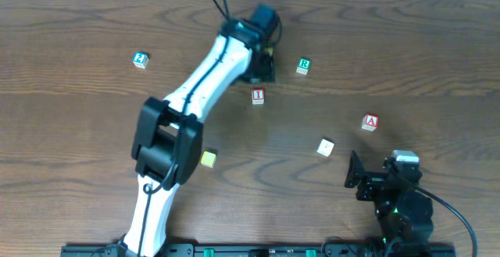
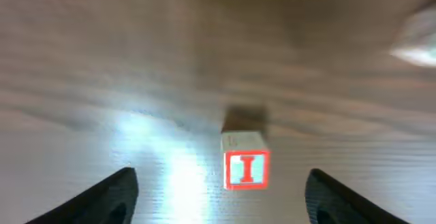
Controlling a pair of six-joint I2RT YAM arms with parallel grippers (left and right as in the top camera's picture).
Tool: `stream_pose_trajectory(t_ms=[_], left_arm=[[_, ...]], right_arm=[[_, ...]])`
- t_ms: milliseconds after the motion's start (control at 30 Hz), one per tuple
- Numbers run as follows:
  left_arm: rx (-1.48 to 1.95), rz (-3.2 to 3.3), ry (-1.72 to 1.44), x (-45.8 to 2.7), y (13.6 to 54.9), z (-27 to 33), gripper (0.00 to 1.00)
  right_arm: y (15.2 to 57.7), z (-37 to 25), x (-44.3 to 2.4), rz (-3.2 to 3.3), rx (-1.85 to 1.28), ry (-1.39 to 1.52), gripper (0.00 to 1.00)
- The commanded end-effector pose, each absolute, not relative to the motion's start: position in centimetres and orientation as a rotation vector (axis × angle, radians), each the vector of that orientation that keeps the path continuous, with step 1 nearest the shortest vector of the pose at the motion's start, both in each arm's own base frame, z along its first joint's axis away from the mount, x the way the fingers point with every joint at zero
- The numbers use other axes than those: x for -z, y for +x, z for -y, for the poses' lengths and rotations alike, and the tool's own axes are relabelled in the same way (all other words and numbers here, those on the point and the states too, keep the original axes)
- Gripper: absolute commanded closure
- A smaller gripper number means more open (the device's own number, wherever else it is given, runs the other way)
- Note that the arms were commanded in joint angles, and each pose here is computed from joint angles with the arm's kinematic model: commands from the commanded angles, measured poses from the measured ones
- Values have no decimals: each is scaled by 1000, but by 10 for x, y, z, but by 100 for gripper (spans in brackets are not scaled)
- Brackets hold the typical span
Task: Spell out Ai2
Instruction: 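Open the left gripper and move it to the blue 2 block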
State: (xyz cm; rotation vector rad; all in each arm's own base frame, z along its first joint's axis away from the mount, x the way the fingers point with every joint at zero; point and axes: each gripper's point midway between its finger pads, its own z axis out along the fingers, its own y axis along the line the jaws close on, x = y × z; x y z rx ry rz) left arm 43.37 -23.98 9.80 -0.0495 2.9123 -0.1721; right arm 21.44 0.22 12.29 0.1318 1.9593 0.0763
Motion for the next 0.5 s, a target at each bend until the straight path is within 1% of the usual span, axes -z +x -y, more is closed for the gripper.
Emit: stream_pose_trajectory(t_ms=[0, 33, 133, 233, 333, 467], left_arm=[[195, -2754, 46, -173, 443, 234, 16], [158, -2719, 25, -188, 444, 223, 13], [78, -2712, -35, -200, 443, 194, 12], [29, -2756, -109, -194, 443, 164, 13], [-6, -2773, -230, -187, 450, 125, 13], [-73, -2721, -420, -185, 472, 56, 7]], right_arm=[[214, 0, -122, -1957, -81, 158, 1], [214, 0, -122, -1960, -80, 159, 1], [214, 0, -123, -1955, -81, 159, 1], [214, -5, -122, -1956, -146, 194, 1], [214, -13, -122, -1948, -297, 329, 1], [213, -18, -122, -1942, -395, 406, 1]])
